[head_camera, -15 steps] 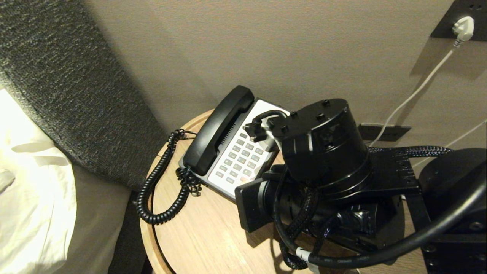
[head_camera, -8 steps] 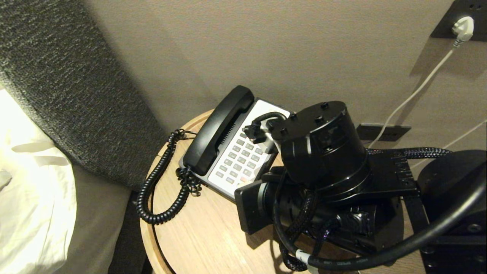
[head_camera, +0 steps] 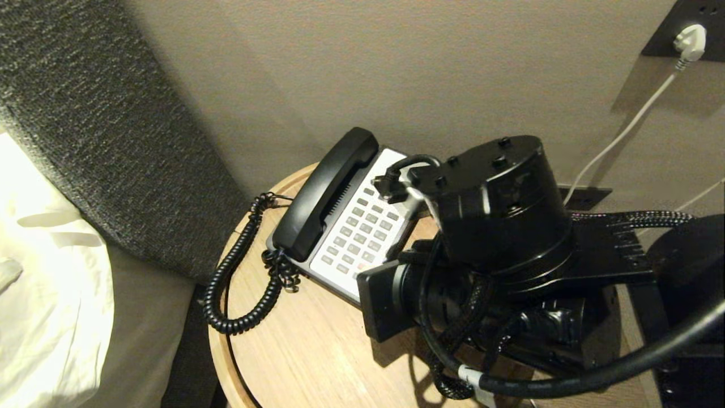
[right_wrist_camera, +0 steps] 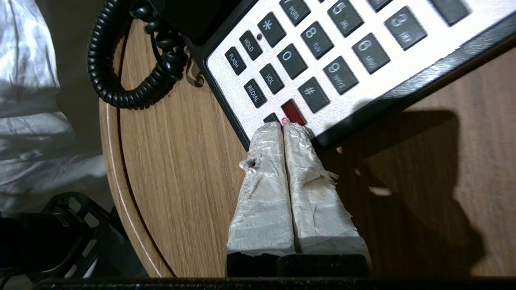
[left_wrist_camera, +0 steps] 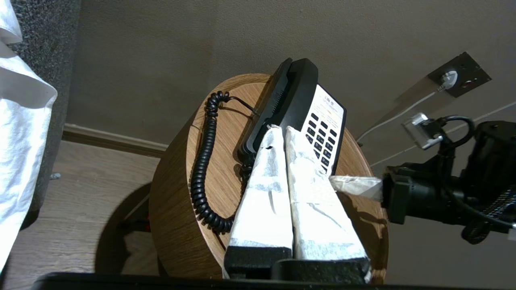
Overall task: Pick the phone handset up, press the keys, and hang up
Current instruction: End the call using the dial pad
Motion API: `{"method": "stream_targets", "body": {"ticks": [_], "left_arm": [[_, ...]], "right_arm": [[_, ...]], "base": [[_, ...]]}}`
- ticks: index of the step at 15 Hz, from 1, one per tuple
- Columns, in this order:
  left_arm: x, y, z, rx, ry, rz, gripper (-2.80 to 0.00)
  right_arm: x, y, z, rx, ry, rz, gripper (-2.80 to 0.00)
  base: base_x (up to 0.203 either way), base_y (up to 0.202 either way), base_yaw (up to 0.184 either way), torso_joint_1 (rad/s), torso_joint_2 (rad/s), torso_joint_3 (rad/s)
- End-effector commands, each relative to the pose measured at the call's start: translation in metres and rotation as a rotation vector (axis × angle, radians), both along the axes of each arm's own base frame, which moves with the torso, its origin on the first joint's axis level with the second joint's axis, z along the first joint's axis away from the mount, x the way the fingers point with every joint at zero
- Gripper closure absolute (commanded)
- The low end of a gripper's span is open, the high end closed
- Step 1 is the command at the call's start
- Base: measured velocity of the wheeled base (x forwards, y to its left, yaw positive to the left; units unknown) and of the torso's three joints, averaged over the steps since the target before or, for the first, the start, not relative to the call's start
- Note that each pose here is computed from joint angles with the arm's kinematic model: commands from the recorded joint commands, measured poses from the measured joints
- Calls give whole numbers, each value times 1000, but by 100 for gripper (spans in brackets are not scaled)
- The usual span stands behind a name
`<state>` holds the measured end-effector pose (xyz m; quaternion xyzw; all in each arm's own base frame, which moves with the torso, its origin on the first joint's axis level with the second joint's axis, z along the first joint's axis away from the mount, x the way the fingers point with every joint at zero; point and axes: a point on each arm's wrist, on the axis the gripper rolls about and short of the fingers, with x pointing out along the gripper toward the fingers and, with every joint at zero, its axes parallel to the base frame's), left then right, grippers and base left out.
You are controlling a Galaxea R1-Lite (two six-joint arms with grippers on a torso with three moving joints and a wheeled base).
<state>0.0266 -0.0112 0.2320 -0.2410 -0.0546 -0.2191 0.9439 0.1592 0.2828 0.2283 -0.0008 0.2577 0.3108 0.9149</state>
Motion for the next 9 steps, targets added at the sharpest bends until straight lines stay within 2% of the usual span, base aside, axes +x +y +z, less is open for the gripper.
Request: {"method": "stream_targets", "body": {"ticks": [1, 9], "left_arm": [[0, 0, 0, -3, 0, -1, 0], [0, 0, -1, -2, 1, -2, 0]], "right_arm": [[-5, -9, 8, 18, -10, -6, 0], [-2, -4, 0, 0, -1, -7, 0]], "base": [[0, 0, 0, 0, 0, 0], [0, 0, 0, 0, 0, 0]]}}
